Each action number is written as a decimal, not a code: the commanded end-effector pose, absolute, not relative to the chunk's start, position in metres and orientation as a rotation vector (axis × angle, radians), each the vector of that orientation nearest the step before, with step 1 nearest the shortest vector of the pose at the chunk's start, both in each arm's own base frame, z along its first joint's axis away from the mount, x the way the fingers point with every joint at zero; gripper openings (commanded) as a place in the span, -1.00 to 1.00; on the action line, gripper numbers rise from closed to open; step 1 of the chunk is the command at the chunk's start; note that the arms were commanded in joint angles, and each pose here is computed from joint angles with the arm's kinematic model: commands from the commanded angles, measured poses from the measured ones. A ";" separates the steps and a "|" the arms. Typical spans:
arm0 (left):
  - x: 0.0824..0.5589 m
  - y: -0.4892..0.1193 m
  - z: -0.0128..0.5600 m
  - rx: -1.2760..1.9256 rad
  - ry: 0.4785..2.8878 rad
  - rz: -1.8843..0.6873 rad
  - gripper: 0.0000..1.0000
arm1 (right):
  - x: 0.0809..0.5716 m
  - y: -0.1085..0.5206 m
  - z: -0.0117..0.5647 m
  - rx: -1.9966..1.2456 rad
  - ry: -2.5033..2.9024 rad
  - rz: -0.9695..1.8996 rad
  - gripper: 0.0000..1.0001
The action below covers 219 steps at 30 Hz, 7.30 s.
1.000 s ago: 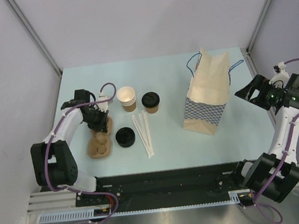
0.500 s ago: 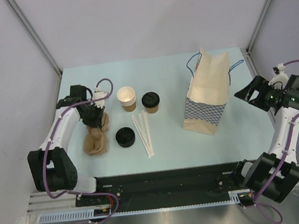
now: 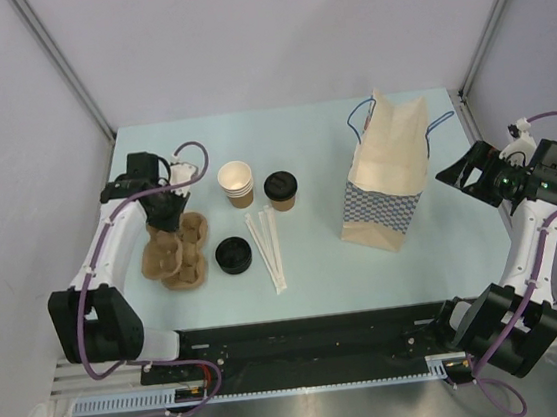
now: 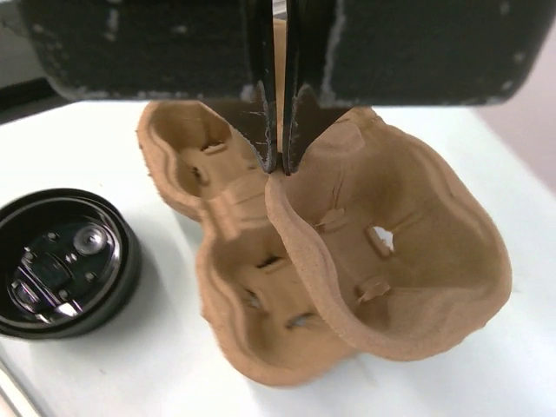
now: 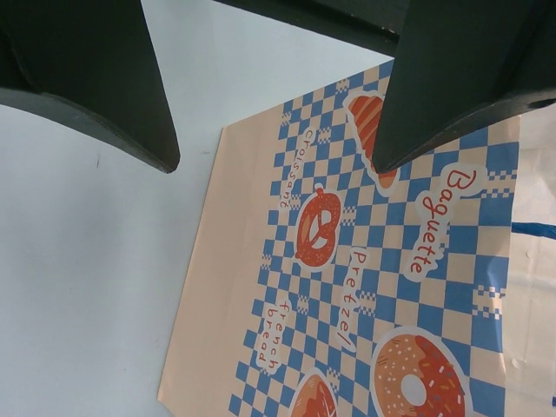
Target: Pack the takeout coffee
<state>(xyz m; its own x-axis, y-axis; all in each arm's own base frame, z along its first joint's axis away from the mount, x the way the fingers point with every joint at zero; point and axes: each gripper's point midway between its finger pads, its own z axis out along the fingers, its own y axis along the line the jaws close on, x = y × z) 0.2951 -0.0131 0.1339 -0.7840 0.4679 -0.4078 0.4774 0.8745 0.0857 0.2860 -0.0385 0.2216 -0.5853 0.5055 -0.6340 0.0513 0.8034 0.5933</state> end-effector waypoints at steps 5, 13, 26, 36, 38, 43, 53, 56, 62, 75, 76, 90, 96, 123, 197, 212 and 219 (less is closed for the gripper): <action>0.349 0.005 0.215 0.642 2.445 0.163 -1.00 | 0.286 -0.036 0.232 0.369 2.091 0.656 0.99; 0.410 -0.006 0.240 0.560 2.378 0.110 -1.00 | 0.286 -0.034 0.231 0.369 2.091 0.664 1.00; 0.513 -0.009 0.176 0.326 2.491 0.070 -1.00 | 0.278 -0.032 0.234 0.377 2.096 0.625 0.99; 0.547 0.000 0.141 0.173 2.536 0.119 -1.00 | 0.274 -0.032 0.232 0.405 2.114 0.586 0.99; 0.546 -0.002 0.131 0.180 2.557 0.103 -1.00 | 0.274 -0.032 0.230 0.411 2.120 0.583 0.99; 0.546 -0.004 0.137 0.160 2.551 0.050 -0.21 | 0.276 -0.031 0.232 0.408 2.115 0.575 0.99; 0.578 0.060 0.199 0.280 2.279 -0.143 0.54 | 0.277 -0.030 0.233 0.390 2.111 0.572 0.99; 0.586 0.066 0.196 0.369 2.221 -0.162 0.54 | 0.277 -0.029 0.233 0.381 2.109 0.569 0.99; 0.612 0.085 0.169 0.416 2.176 -0.120 0.43 | 0.274 -0.028 0.235 0.383 2.110 0.557 1.00; 0.612 0.068 0.108 0.492 2.215 -0.310 0.26 | 0.258 -0.029 0.235 0.405 2.125 0.497 0.99; 0.611 0.068 0.104 0.493 2.226 -0.313 0.23 | 0.258 -0.030 0.235 0.411 2.127 0.496 0.99; 0.627 0.074 0.082 0.577 2.212 -0.216 0.07 | 0.254 -0.037 0.233 0.453 2.134 0.478 1.00; 0.630 0.066 0.077 0.670 2.190 -0.194 -0.02 | 0.252 -0.040 0.232 0.473 2.140 0.474 0.99; 0.574 0.116 0.103 0.435 2.339 -0.085 -1.00 | 0.251 -0.032 0.229 0.451 2.150 0.511 0.99; 0.444 -0.066 0.469 0.518 1.567 -0.392 -1.00 | 0.510 -0.021 0.400 -0.836 1.589 0.422 0.99; 0.434 -0.088 0.465 0.564 1.560 -0.438 -1.00 | 0.478 0.033 0.319 -1.212 1.737 0.333 0.99; 0.433 -0.096 0.476 0.573 1.527 -0.460 -1.00 | 0.475 0.045 0.298 -1.273 1.781 0.333 0.70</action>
<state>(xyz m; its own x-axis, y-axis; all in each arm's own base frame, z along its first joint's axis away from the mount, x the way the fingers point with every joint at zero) 0.4512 -0.0830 0.4390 -0.0962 0.0857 -0.9917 0.5751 0.8179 0.0149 0.4877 0.0375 0.2938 -0.1007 -0.5660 -0.8182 -0.8503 0.4760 -0.2246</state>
